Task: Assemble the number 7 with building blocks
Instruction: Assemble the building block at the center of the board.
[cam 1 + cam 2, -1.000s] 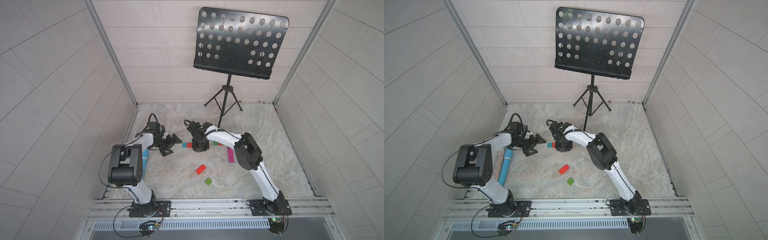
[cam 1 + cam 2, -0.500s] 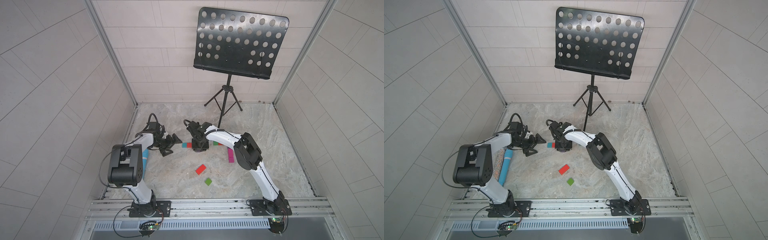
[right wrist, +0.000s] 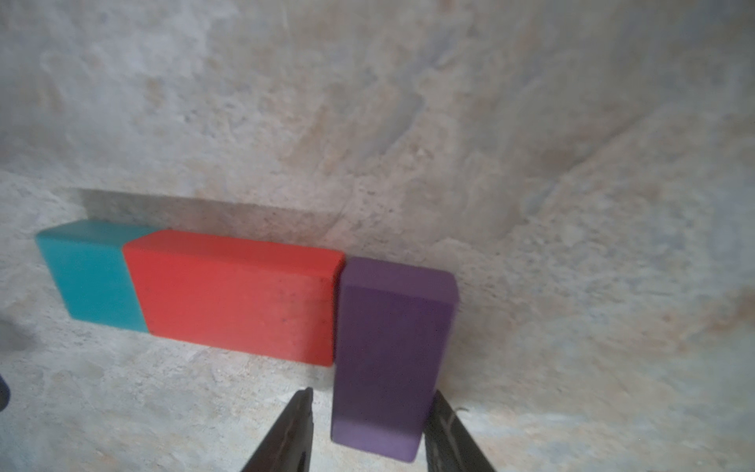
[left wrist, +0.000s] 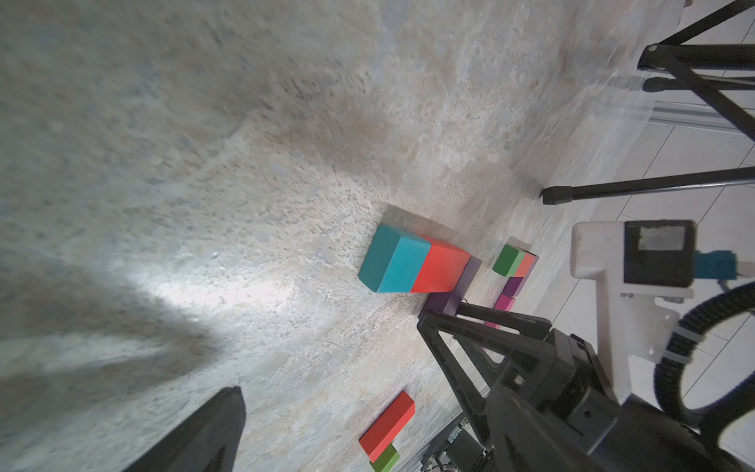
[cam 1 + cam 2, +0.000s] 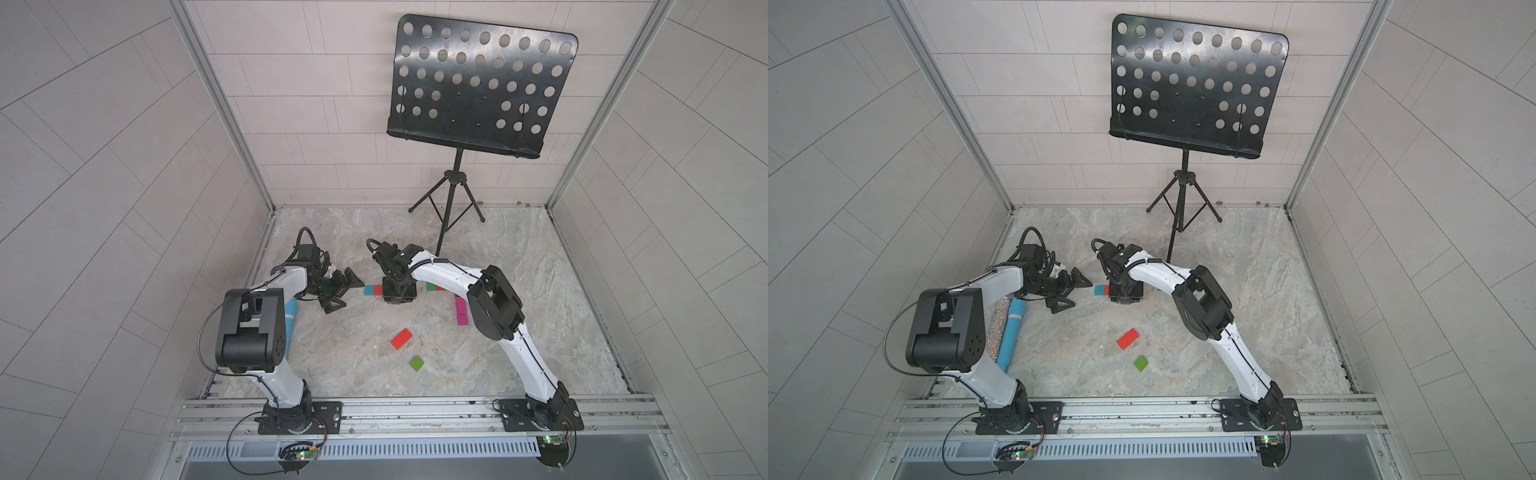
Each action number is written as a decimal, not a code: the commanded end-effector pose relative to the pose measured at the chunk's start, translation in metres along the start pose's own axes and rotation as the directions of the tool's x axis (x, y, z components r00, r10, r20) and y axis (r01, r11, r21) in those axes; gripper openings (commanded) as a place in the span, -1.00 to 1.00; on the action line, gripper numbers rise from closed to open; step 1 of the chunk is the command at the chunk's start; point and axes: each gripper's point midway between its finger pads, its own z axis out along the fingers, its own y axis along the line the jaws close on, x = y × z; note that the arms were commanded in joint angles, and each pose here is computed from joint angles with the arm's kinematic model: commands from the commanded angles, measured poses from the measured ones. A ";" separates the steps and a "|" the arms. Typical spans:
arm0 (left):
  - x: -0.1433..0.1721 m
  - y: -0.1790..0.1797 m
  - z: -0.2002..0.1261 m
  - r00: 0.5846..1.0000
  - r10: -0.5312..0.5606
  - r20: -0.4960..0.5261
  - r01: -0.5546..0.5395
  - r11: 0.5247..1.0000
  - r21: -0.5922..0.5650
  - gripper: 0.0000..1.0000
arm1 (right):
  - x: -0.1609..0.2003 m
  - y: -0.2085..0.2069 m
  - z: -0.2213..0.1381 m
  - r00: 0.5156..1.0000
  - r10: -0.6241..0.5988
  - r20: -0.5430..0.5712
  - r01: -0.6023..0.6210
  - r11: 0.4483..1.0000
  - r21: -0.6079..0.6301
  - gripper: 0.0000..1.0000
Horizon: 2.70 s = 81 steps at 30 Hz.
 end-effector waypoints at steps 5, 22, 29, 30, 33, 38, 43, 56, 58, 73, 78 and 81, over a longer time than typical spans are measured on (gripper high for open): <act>0.004 0.002 0.003 1.000 0.012 -0.013 -0.012 1.000 0.004 1.00 | 0.003 -0.007 0.006 1.000 0.012 -0.001 -0.012 0.999 0.045 0.07; 0.004 0.002 0.004 1.000 0.009 -0.017 -0.009 1.000 0.006 1.00 | 0.002 -0.014 0.006 1.000 -0.001 0.002 0.001 0.998 0.068 0.08; 0.003 0.002 0.004 1.000 0.009 -0.016 -0.009 1.000 0.006 1.00 | -0.011 -0.008 -0.009 0.997 -0.027 0.066 0.024 0.999 0.042 0.12; 0.004 0.001 0.003 1.000 0.011 -0.015 -0.011 1.000 0.007 1.00 | -0.013 -0.006 -0.012 0.997 -0.031 0.077 0.029 0.999 0.035 0.14; 0.003 0.001 0.004 1.000 0.009 -0.015 -0.009 1.000 0.006 1.00 | -0.018 -0.002 -0.019 0.994 -0.037 0.101 0.036 0.999 0.015 0.16; 0.003 0.001 0.004 1.000 0.010 -0.014 -0.010 1.000 0.005 1.00 | -0.025 -0.002 -0.021 0.991 -0.043 0.128 0.044 0.999 -0.001 0.16; 0.003 0.002 0.004 1.000 0.008 -0.015 -0.008 1.000 0.004 1.00 | -0.030 0.000 -0.021 0.989 -0.042 0.139 0.045 0.999 -0.023 0.17; 0.003 0.003 0.005 1.000 0.005 -0.018 -0.005 1.000 0.003 1.00 | -0.028 0.006 -0.022 0.989 -0.066 0.132 0.073 0.996 -0.053 0.15; 0.002 0.003 0.005 1.000 0.004 -0.017 -0.004 1.000 0.005 1.00 | -0.024 0.008 -0.020 0.989 -0.079 0.126 0.086 0.995 -0.052 0.16; -0.020 -0.008 0.007 1.000 -0.012 0.018 0.012 1.000 0.018 1.00 | -0.026 0.003 -0.046 0.979 -0.083 0.186 0.093 0.995 -0.047 0.16; -0.022 -0.009 0.007 0.999 -0.019 0.030 0.018 1.000 0.018 1.00 | -0.029 -0.005 -0.052 0.975 -0.064 0.213 0.075 0.996 -0.043 0.17; -0.024 -0.011 0.008 0.999 -0.024 0.038 0.023 0.999 0.025 1.00 | -0.027 -0.008 -0.050 0.979 -0.049 0.197 0.059 0.997 -0.048 0.17</act>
